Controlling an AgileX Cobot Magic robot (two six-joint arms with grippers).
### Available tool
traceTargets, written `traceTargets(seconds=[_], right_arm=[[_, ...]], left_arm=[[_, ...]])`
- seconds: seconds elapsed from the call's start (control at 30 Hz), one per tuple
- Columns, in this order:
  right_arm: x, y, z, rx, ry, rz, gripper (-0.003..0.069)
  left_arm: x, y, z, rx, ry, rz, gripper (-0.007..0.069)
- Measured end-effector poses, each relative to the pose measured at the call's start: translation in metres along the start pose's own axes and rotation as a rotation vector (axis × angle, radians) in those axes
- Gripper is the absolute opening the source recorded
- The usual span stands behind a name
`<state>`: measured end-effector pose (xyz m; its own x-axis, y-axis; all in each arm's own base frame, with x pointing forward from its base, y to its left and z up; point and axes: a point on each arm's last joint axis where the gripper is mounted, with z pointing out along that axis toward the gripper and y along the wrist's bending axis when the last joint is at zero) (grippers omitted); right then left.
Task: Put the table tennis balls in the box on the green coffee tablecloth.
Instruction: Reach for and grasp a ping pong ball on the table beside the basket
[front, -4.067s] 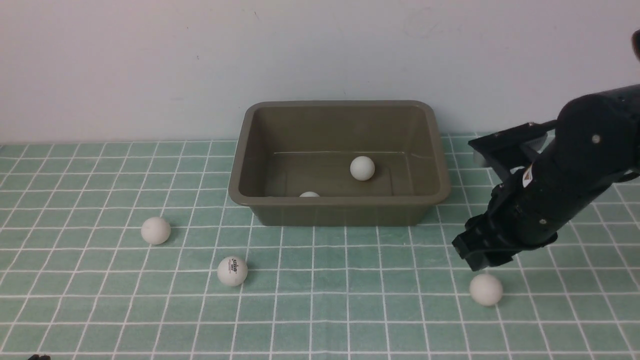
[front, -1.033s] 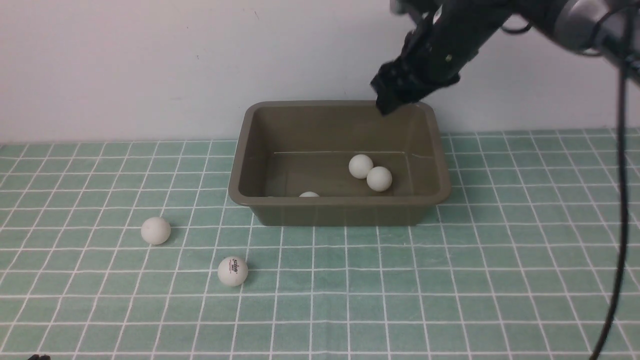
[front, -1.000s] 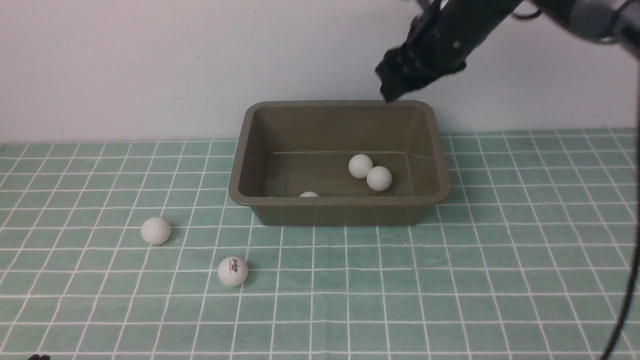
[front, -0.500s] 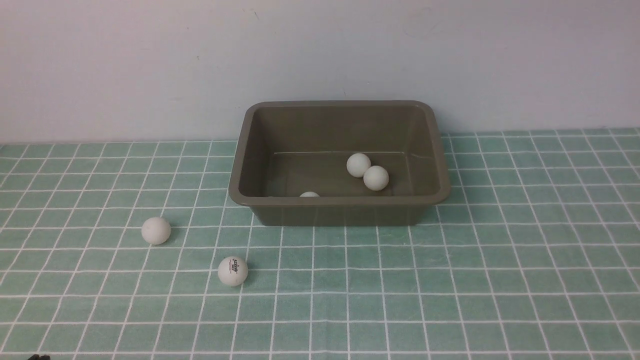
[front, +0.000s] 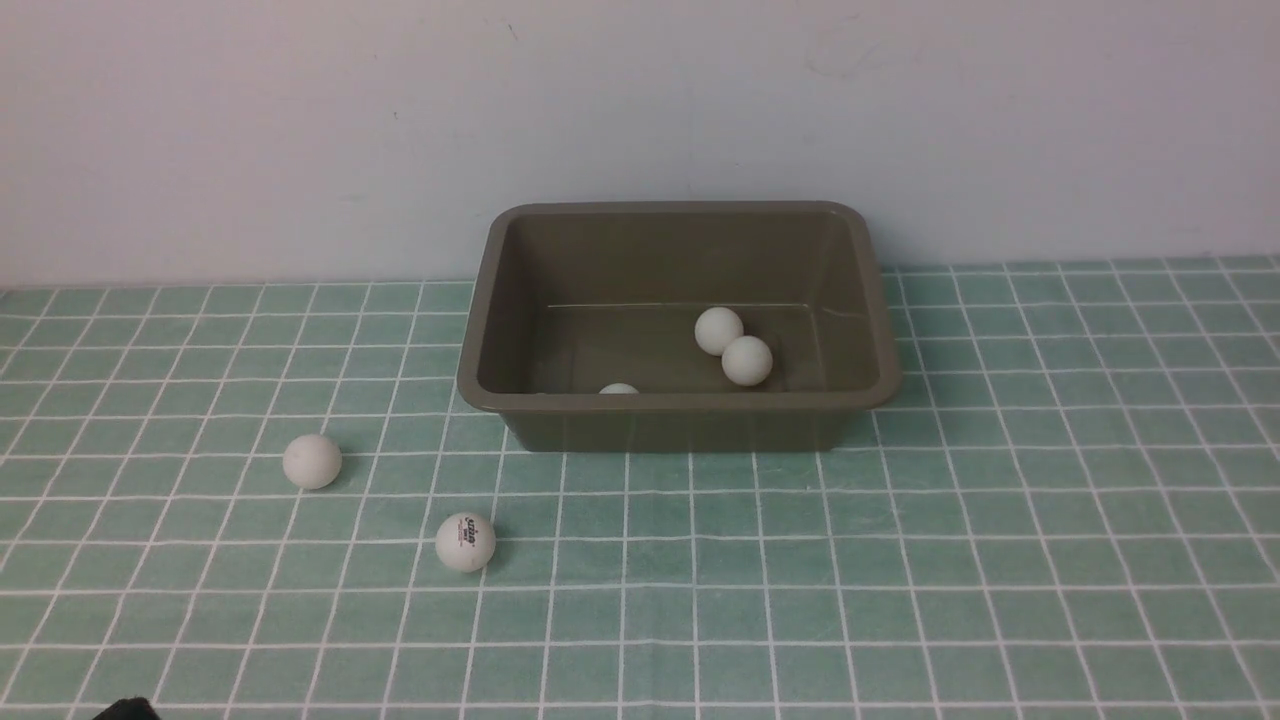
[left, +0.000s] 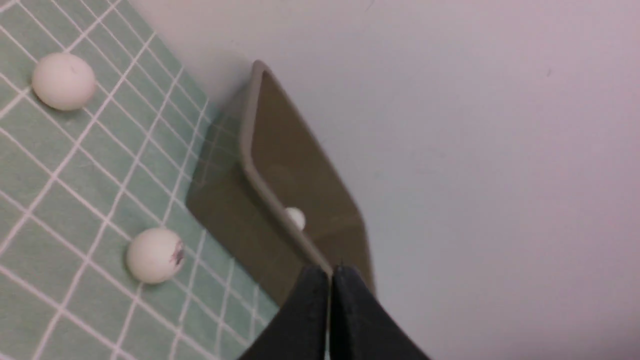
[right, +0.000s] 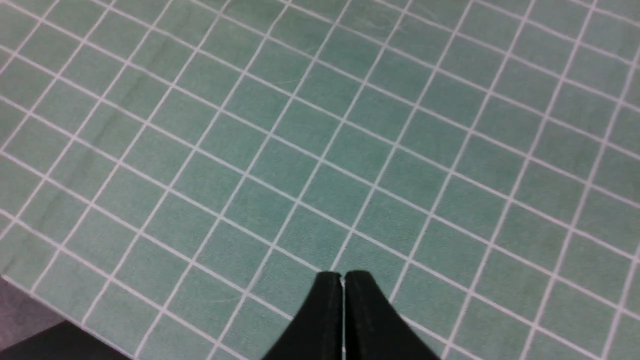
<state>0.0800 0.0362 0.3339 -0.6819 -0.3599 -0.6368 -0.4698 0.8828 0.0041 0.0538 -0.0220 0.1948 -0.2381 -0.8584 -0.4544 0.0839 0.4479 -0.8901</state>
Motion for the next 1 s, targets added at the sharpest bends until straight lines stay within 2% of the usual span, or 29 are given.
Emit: traceTargets(seconds=[0.07, 0.13, 0.27, 0.47, 0.53, 0.63, 0.67, 0.87, 1.0], right_arm=[[0.015, 0.003, 0.011, -0.018, -0.036, 0.019, 0.0001], [0.025, 0.004, 0.014, -0.006, -0.115, 0.025, 0.0001], [0.041, 0.006, 0.006, 0.031, -0.316, 0.024, 0.0001], [0.058, 0.01, -0.01, 0.056, -0.466, 0.01, 0.0001], [0.062, 0.012, -0.013, 0.055, -0.481, 0.005, 0.0001], [0.066, 0.012, -0.012, 0.049, -0.455, 0.003, 0.0001], [0.067, 0.013, -0.012, 0.046, -0.444, 0.003, 0.0001], [0.069, 0.013, -0.01, 0.041, -0.418, 0.003, 0.0001], [0.069, 0.013, -0.01, 0.041, -0.416, 0.003, 0.0001]], left_arm=[[-0.005, -0.002, 0.0, 0.026, -0.055, -0.128, -0.0004], [-0.009, -0.002, 0.0, 0.036, -0.092, -0.193, -0.0004], [-0.014, -0.002, -0.001, 0.039, -0.152, -0.256, -0.0004], [-0.019, -0.001, -0.002, 0.047, -0.207, -0.372, -0.0004], [-0.02, 0.0, -0.002, 0.045, -0.215, -0.368, -0.0004], [-0.028, -0.017, -0.006, 0.072, -0.24, -0.15, -0.0004], [-0.034, -0.031, -0.01, 0.096, -0.264, -0.011, -0.0004], [-0.054, -0.092, -0.029, 0.185, -0.349, 0.549, -0.0004], [-0.059, -0.11, -0.019, 0.182, -0.278, 0.677, -0.0004]])
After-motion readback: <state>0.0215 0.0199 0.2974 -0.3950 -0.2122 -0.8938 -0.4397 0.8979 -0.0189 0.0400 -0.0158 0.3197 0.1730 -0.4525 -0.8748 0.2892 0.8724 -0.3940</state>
